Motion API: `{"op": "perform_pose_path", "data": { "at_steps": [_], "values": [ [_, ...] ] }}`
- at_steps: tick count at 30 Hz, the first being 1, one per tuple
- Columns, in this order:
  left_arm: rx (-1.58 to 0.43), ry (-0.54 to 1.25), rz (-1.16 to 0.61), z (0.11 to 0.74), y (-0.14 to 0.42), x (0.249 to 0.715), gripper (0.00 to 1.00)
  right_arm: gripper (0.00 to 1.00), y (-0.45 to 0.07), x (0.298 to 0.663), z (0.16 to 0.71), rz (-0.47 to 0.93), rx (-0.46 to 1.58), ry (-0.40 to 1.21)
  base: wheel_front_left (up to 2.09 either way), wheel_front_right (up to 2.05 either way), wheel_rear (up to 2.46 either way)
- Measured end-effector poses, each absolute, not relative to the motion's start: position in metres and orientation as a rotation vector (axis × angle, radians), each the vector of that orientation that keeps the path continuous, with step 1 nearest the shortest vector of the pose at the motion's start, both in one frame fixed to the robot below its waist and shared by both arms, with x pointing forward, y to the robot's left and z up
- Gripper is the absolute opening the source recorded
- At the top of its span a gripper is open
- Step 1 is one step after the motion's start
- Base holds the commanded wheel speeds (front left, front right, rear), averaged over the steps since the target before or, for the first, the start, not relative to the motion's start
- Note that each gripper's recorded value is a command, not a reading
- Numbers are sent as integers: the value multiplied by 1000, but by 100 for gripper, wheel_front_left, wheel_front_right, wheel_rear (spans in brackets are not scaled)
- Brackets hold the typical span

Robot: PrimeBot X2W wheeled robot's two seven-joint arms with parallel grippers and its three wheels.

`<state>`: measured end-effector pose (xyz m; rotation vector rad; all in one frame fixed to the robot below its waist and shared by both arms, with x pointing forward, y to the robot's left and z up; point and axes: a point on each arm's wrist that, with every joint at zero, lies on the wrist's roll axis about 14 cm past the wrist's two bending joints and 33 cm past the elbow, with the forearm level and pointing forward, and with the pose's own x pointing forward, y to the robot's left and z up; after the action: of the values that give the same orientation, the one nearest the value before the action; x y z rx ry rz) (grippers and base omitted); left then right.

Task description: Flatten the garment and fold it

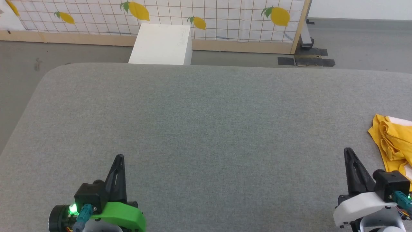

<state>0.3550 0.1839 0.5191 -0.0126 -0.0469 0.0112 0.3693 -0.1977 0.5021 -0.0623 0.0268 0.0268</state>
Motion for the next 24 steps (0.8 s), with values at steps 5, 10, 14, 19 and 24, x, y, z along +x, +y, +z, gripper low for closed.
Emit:
{"op": "perform_pose_path", "data": {
  "at_steps": [5,10,14,19,24],
  "values": [
    [-9,-43,12,520,184,356,0,0,-195,371,506,35,-62,18,0,0,0],
    [-6,-44,9,522,183,358,0,0,-192,370,506,42,-62,22,0,0,0],
    [0,-42,8,523,183,360,0,0,-189,370,507,50,-61,23,0,0,0],
    [6,-33,8,521,183,360,0,0,-187,369,507,56,-61,25,0,0,0],
    [6,-25,5,521,182,361,0,0,-184,369,508,64,-61,28,0,0,0]
  ]
}}
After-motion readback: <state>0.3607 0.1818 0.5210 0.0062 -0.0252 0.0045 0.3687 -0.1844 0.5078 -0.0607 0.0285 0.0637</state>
